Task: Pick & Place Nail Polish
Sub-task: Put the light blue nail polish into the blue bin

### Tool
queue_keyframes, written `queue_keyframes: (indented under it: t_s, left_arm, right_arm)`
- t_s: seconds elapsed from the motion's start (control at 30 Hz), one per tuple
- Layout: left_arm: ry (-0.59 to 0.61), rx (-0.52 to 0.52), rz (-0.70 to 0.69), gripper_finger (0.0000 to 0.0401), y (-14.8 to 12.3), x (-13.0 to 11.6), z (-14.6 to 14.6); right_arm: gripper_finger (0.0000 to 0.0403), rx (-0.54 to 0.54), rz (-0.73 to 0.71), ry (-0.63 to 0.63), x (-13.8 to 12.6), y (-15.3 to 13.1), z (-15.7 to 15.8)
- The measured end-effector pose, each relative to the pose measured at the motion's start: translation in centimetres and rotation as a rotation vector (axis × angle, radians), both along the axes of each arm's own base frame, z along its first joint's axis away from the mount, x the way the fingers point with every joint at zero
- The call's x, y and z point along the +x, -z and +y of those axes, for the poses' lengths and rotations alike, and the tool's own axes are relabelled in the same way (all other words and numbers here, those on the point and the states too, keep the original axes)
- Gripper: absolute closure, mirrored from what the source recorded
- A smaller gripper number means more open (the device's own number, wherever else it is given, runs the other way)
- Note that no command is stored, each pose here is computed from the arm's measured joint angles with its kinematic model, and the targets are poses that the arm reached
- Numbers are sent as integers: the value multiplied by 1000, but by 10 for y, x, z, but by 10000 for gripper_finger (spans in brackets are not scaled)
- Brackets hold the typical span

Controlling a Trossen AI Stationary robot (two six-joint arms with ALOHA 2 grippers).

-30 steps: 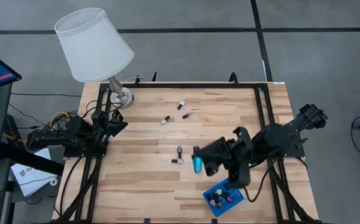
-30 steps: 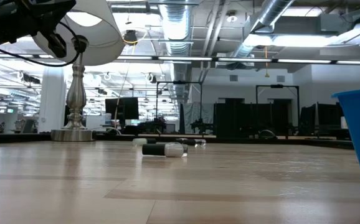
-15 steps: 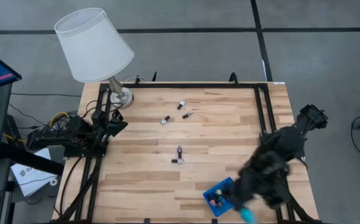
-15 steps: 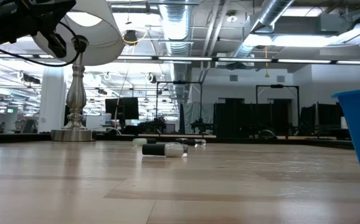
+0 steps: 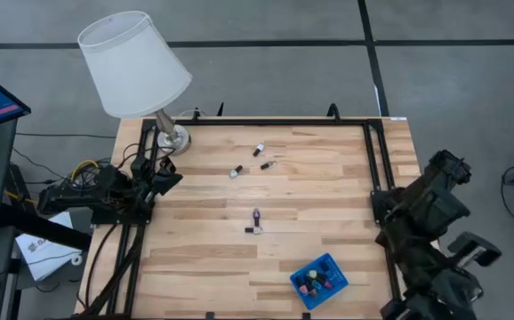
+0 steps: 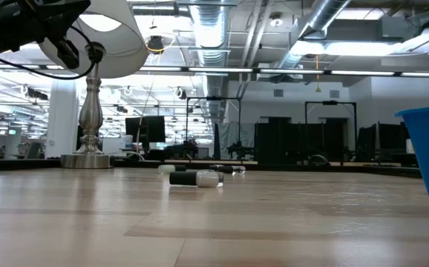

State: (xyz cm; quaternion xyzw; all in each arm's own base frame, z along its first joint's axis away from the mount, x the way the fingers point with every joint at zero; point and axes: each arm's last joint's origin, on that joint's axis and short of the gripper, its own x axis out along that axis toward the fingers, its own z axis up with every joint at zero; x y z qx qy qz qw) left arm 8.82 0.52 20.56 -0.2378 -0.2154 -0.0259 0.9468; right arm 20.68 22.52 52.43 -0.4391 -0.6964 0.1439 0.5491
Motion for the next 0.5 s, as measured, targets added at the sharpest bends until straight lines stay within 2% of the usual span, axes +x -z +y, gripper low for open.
queue_keyframes:
  t_s: [0.13,0.27,0.4,0.5]
  left_arm:
    - [0,0,0,400,0,0,0]
    - [0,0,0,400,0,0,0]
    - [0,0,0,400,0,0,0]
    - [-1,0,0,400,0,0,0]
  right_arm:
    - [356,-30,31,-2,-1,3,5]
    - [356,-43,97,-87,-9,4,15]
    - [352,-54,81,-145,-22,4,24]
    - [353,-49,38,-138,-31,4,30]
